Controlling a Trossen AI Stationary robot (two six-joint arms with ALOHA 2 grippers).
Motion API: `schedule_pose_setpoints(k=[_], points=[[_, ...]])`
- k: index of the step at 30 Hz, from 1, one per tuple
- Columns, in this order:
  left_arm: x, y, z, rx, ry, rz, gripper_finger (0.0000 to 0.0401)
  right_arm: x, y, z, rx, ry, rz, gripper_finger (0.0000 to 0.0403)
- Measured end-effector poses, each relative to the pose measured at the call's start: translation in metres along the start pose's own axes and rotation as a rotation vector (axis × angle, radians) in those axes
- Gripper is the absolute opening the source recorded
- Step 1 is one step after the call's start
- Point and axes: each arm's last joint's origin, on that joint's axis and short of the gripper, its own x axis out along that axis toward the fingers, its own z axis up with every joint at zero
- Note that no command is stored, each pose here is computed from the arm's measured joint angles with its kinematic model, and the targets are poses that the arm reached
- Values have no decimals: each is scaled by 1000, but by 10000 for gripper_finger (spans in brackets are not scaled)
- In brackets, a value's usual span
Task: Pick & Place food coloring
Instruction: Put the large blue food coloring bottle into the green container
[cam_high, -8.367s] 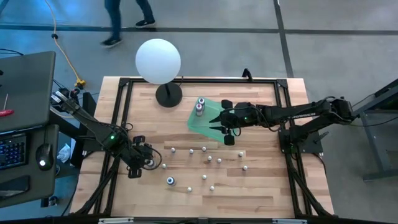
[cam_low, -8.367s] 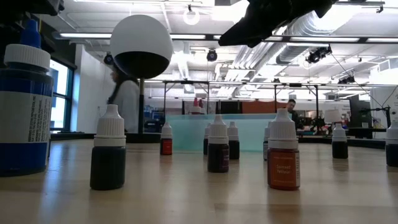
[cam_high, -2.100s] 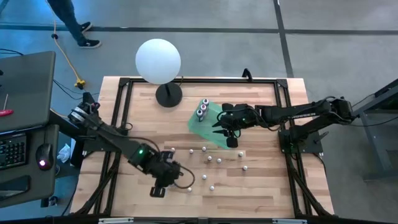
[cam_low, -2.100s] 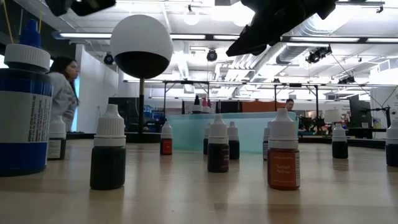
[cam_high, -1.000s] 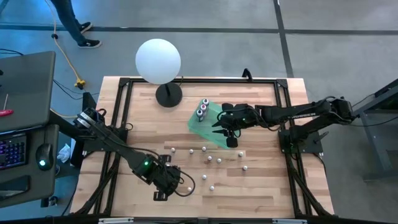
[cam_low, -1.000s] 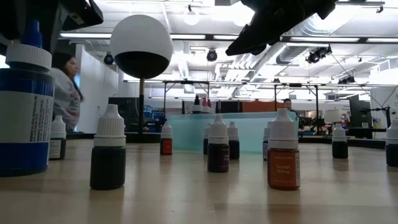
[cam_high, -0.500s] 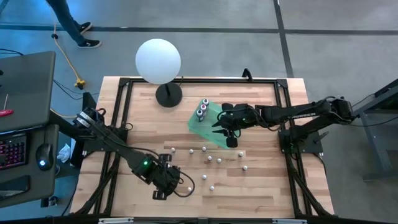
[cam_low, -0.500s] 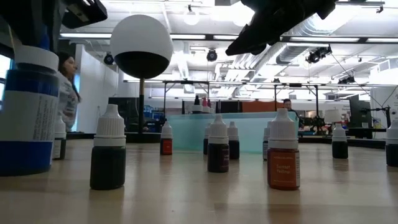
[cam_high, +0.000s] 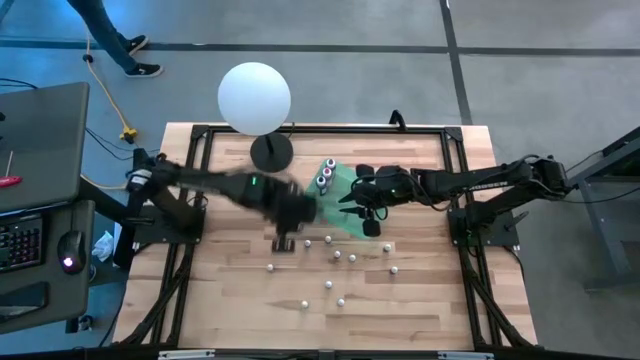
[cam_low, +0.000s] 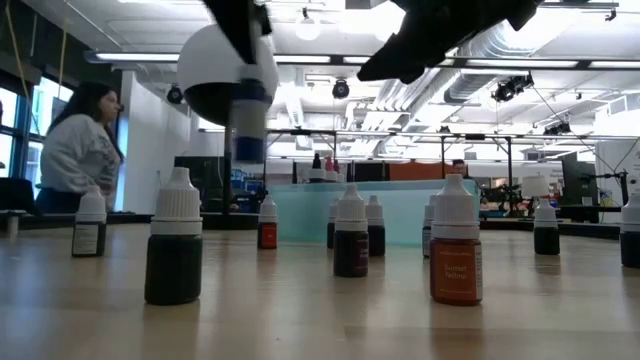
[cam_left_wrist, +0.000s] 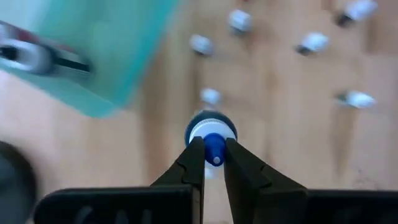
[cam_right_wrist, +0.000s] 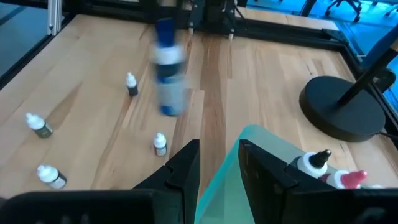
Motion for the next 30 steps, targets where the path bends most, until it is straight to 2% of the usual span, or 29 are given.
schedule_pose_setpoints(k=[3,7,12,15,23,30], points=[[-3,38,11,-33,-72,28,29,0,1,-4,2,40,5,103],[0,81,9,-94,-72,25,29,-1,1,-10,6,103,13,103],[19,114,0,-135,-58,-22,30,-1,2,-17,11,171,22,103],[31,121,-2,-132,-105,-52,30,-1,2,-16,11,170,22,103],[61,123,-13,-100,-100,-49,30,-1,2,-16,11,169,22,103],[69,124,-18,-63,-80,19,31,-1,2,-16,7,169,22,103]])
